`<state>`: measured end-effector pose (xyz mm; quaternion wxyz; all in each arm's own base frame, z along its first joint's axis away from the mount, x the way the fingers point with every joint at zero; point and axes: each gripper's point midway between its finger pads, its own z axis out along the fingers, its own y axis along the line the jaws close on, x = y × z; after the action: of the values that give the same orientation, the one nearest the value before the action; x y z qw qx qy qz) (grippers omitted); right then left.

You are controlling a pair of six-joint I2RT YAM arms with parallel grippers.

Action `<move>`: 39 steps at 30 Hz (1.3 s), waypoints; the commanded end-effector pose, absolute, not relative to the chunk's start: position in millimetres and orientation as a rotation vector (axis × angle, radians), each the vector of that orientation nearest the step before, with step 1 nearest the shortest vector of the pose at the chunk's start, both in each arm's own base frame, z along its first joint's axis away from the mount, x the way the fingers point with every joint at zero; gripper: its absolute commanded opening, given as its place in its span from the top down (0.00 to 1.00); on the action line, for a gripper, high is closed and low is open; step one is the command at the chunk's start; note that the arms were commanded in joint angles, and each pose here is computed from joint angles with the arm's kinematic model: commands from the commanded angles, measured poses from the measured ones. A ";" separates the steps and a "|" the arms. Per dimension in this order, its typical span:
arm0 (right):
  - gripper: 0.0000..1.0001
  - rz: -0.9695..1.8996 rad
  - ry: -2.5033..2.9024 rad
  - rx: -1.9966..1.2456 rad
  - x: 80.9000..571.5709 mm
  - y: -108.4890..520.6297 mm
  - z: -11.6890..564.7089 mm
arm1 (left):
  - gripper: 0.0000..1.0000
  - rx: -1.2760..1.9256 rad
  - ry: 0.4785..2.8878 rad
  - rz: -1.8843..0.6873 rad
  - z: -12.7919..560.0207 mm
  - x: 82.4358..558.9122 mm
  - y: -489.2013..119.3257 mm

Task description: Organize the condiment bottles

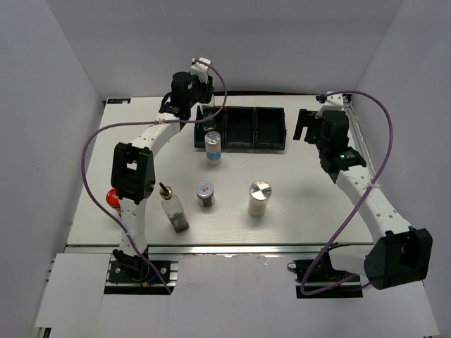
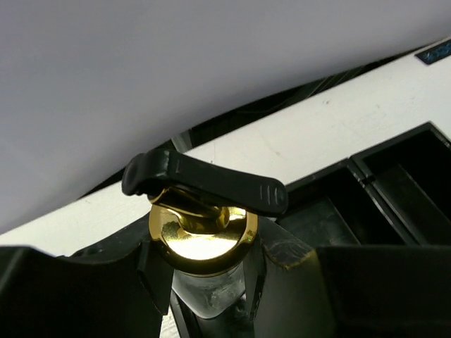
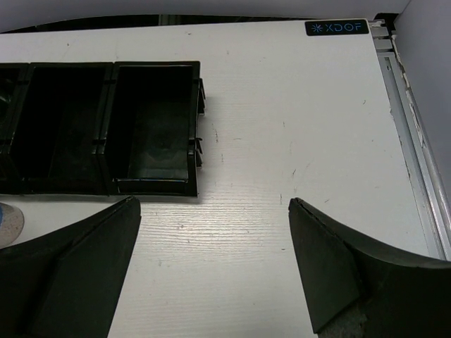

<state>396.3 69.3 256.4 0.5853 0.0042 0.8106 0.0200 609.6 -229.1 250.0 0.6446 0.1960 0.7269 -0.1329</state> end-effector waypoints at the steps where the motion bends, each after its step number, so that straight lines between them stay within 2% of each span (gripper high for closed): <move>1: 0.10 0.023 1.860 0.014 396.9 63.4 265.4 | 0.60 0.440 1.465 -0.301 315.7 606.2 -228.8; 2: 0.11 0.024 1.857 0.015 396.4 63.3 266.9 | 0.48 0.445 1.467 -0.304 314.9 605.1 -229.3; 4: 0.11 0.021 1.852 0.016 395.4 62.4 268.5 | 0.36 0.441 1.474 -0.302 313.2 602.9 -227.7; 6: 0.11 0.014 1.848 0.022 394.2 60.8 269.9 | 0.10 0.427 1.487 -0.286 310.3 603.1 -224.1; 7: 0.11 0.012 1.847 0.027 393.3 59.8 270.6 | 0.07 0.425 1.490 -0.284 309.9 602.5 -223.4; 11: 0.11 0.030 1.844 0.027 389.6 61.4 273.5 | 0.05 0.440 1.505 -0.289 309.6 596.7 -223.2; 12: 0.11 0.034 1.839 0.026 387.8 61.5 275.8 | 0.02 0.431 1.507 -0.296 311.4 595.3 -222.9; 27: 0.11 0.100 1.848 0.008 381.4 70.7 279.7 | 0.02 0.374 1.626 -0.328 340.8 538.0 -202.1; 31: 0.11 0.114 1.842 0.010 377.8 71.5 282.8 | 0.02 0.303 1.755 -0.330 325.7 511.5 -187.7; 34: 0.11 0.149 1.837 0.003 374.2 76.0 284.2 | 0.02 0.199 1.762 -0.329 338.6 487.2 -171.8; 38: 0.11 0.195 1.823 -0.015 370.0 82.6 290.5 | 0.02 0.030 1.833 -0.277 329.1 439.0 -137.0; 39: 0.10 0.203 1.815 -0.017 368.2 83.3 294.2 | 0.02 -0.027 1.790 -0.255 349.7 418.9 -121.7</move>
<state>374.1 79.2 278.7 0.5963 -0.0058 0.8001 0.0652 462.0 -157.3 327.6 0.6116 0.0680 0.7770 -0.1328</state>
